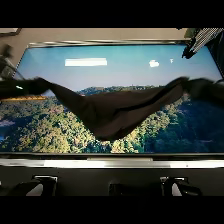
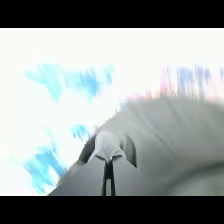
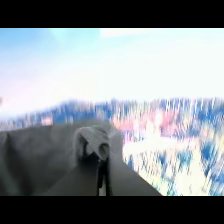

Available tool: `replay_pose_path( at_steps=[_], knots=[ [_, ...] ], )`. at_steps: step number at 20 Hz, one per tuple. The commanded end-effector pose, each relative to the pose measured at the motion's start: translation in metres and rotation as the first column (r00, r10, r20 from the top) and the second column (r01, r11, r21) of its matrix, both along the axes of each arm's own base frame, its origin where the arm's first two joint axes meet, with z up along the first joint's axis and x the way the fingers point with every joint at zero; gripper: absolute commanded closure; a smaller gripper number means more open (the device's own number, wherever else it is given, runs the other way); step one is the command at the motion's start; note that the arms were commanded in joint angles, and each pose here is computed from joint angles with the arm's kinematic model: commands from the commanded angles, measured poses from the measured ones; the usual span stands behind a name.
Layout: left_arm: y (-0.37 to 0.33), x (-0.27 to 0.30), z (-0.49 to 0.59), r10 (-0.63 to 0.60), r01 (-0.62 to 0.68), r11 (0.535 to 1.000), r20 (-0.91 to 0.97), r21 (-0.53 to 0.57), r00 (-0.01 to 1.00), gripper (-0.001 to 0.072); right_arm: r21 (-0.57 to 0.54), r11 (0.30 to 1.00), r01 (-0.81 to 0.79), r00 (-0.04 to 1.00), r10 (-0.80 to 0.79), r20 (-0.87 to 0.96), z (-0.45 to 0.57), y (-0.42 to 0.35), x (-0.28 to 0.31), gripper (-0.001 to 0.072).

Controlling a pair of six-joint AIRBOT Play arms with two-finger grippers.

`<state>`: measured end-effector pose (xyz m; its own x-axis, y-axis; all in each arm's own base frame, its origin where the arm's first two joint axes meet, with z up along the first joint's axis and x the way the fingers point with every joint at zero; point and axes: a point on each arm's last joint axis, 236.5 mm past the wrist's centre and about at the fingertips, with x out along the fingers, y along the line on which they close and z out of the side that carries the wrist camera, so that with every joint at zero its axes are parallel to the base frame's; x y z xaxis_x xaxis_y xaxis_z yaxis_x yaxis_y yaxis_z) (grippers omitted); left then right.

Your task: Fold the clothes and pants, and hang the long-sleeved shirts on hangers.

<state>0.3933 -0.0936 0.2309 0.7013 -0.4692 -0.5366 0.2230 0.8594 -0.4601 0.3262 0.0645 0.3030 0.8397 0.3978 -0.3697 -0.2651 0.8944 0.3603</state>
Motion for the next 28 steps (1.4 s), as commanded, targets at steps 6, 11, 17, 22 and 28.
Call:
replay_pose_path(
  at_steps=[6,11,17,22,28],
  knots=[
    [0.112,-0.136,0.219,0.446,-0.505,0.863,0.504,-0.021,0.740,0.0696,-0.107,0.924,0.367,0.784,-0.245,0.570,0.222,-0.040,-0.143,0.0680],
    [0.153,-0.169,0.223,0.601,-0.684,0.728,0.514,-0.037,0.612,0.0696,-0.070,0.844,0.531,0.745,-0.427,0.513,0.214,-0.086,-0.145,0.0680],
    [0.124,-0.084,0.094,0.461,-0.461,0.887,0.144,-0.034,0.876,0.0695,-0.150,0.899,0.412,0.884,-0.434,-0.175,0.049,-0.094,-0.035,0.0679],
    [0.072,-0.024,-0.114,0.243,-0.259,0.965,-0.271,-0.025,0.931,0.0695,-0.009,0.965,0.262,0.740,-0.207,-0.640,-0.132,-0.065,0.072,0.0678],
    [0.045,0.008,-0.274,0.235,-0.264,0.964,-0.510,0.015,0.828,0.0694,0.185,0.896,0.403,0.639,-0.131,-0.758,-0.288,-0.059,0.171,0.0678]
  ],
)
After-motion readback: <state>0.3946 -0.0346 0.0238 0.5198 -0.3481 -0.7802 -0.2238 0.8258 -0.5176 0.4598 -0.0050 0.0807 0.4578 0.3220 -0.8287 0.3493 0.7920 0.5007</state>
